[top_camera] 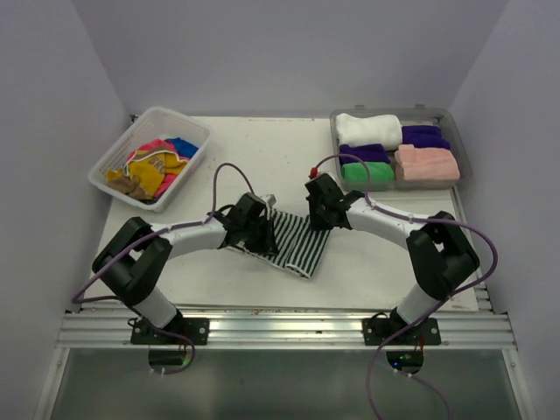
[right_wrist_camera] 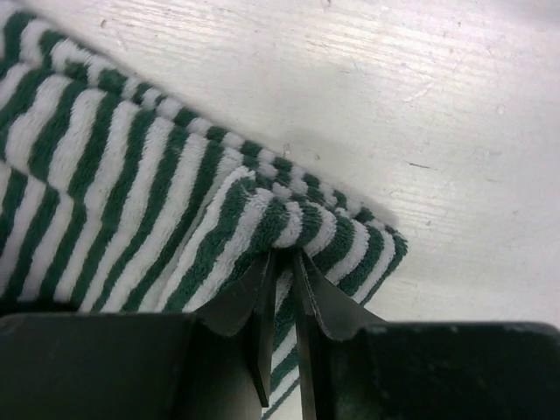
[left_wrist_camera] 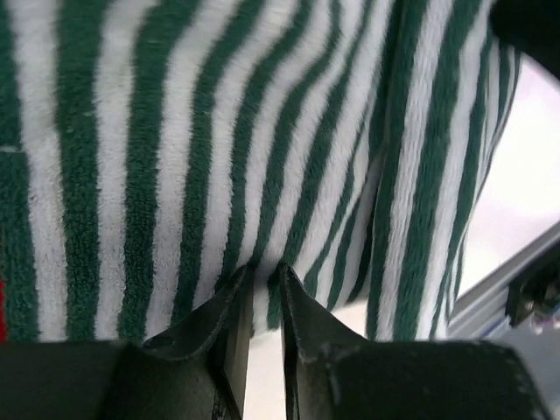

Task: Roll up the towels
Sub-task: Roll the towel

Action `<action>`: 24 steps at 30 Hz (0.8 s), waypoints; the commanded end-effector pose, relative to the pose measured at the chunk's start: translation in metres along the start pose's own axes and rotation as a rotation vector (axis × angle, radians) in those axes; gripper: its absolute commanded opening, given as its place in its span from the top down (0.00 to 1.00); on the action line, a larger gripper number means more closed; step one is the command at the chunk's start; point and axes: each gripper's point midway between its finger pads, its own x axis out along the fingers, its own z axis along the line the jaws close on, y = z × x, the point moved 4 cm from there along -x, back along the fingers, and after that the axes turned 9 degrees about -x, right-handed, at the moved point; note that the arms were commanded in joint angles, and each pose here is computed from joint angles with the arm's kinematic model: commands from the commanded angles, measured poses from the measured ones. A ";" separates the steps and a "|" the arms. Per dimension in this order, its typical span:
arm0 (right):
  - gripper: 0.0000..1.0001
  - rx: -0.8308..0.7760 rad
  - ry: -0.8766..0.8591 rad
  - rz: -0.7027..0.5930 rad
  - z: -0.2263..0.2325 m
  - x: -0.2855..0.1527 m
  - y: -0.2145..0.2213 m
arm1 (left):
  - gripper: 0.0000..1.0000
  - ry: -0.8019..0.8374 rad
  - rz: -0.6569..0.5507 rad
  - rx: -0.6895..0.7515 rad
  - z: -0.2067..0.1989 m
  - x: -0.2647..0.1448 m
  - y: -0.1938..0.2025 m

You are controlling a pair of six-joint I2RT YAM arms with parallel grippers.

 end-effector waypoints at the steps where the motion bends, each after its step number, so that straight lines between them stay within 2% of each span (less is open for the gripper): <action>1: 0.82 -0.081 -0.051 -0.069 0.003 -0.008 -0.016 | 0.77 -0.016 -0.008 -0.035 -0.002 -0.022 0.014; 5: 0.81 -0.068 -0.109 -0.105 0.011 -0.022 -0.025 | 0.73 -0.013 -0.072 0.013 -0.019 -0.052 -0.001; 9: 0.76 -0.031 -0.156 -0.174 0.016 -0.050 -0.042 | 0.70 -0.012 -0.086 0.047 -0.031 -0.072 -0.004; 12: 0.67 -0.003 -0.177 -0.216 0.017 -0.071 -0.051 | 0.69 0.008 -0.096 0.059 -0.042 -0.078 -0.006; 13: 0.60 0.003 -0.170 -0.217 0.015 -0.077 -0.051 | 0.68 0.006 -0.098 0.062 -0.044 -0.078 -0.006; 14: 0.56 0.018 -0.161 -0.223 0.013 -0.081 -0.052 | 0.67 0.016 -0.108 0.073 -0.053 -0.080 -0.007; 16: 0.53 0.047 -0.115 -0.240 0.001 -0.094 -0.052 | 0.66 -0.023 -0.124 0.088 -0.056 -0.080 -0.007; 17: 0.53 0.097 -0.088 -0.239 -0.011 -0.096 -0.052 | 0.65 -0.014 -0.137 0.114 -0.070 -0.082 -0.008; 19: 0.53 0.201 -0.044 -0.235 -0.040 -0.103 -0.045 | 0.64 -0.111 -0.151 0.133 -0.068 -0.079 -0.008; 20: 0.53 0.237 -0.036 -0.235 -0.051 -0.105 -0.041 | 0.64 -0.098 -0.165 0.169 -0.086 -0.082 -0.006; 22: 0.52 0.297 -0.031 -0.211 -0.069 -0.105 -0.022 | 0.62 -0.184 -0.168 0.206 -0.088 -0.074 -0.002; 23: 0.52 0.352 -0.004 -0.203 -0.085 -0.103 -0.018 | 0.60 -0.167 -0.180 0.251 -0.109 -0.075 0.004; 24: 0.52 0.373 0.005 -0.171 -0.092 -0.099 -0.005 | 0.60 -0.245 -0.172 0.282 -0.105 -0.064 0.009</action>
